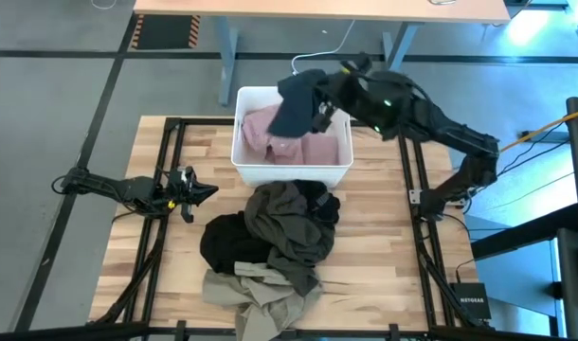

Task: Sort clothes
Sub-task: Put the blue shorts into the white laundry bin

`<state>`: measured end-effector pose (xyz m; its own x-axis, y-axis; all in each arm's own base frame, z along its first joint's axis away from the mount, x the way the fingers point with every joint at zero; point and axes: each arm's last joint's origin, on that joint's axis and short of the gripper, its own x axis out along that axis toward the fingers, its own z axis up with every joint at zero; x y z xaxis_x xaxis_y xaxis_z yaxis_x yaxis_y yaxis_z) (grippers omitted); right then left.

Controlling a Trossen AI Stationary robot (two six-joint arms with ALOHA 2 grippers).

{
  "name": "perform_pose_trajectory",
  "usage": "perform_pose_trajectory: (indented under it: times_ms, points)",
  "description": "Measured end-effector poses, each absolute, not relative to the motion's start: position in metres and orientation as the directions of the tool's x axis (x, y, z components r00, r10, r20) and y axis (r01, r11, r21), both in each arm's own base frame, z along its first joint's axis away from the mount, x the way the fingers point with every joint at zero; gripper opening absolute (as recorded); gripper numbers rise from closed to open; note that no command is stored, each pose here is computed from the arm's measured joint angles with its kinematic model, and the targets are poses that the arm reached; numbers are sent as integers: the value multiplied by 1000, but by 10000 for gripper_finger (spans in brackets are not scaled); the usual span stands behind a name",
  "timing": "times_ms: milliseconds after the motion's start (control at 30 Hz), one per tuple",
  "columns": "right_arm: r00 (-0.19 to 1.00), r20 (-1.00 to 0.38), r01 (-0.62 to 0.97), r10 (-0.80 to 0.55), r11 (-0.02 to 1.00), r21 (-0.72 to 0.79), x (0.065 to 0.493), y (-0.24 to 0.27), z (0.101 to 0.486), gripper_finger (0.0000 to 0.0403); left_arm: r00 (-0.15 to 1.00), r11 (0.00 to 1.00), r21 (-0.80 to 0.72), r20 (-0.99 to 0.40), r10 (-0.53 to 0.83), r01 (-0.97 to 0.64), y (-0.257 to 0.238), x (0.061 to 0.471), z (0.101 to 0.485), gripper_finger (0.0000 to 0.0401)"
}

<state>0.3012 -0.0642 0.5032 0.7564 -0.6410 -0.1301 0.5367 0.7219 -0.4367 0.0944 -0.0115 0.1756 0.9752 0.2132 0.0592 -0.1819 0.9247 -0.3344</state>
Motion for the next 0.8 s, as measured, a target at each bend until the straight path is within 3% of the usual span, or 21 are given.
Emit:
perform_pose_trajectory:
  times_ms: [333, 633, 800]
  points:
    - [697, -468, 406, -543, 837, -368, 351, -107, 430, 11, 975, 925, -333, 59, 215, -184, -11, 94, 176, 4]
    - [617, -574, 437, -538, 841, -318, 374, -125, 362, 19, 977, 923, -335, 32, 212, -189, -12, 95, 173, 4]
    - [598, -639, 468, -483, 858, -211, 374, -129, 334, 31, 977, 924, -332, 33, 211, -188, -12, 95, 173, 4]
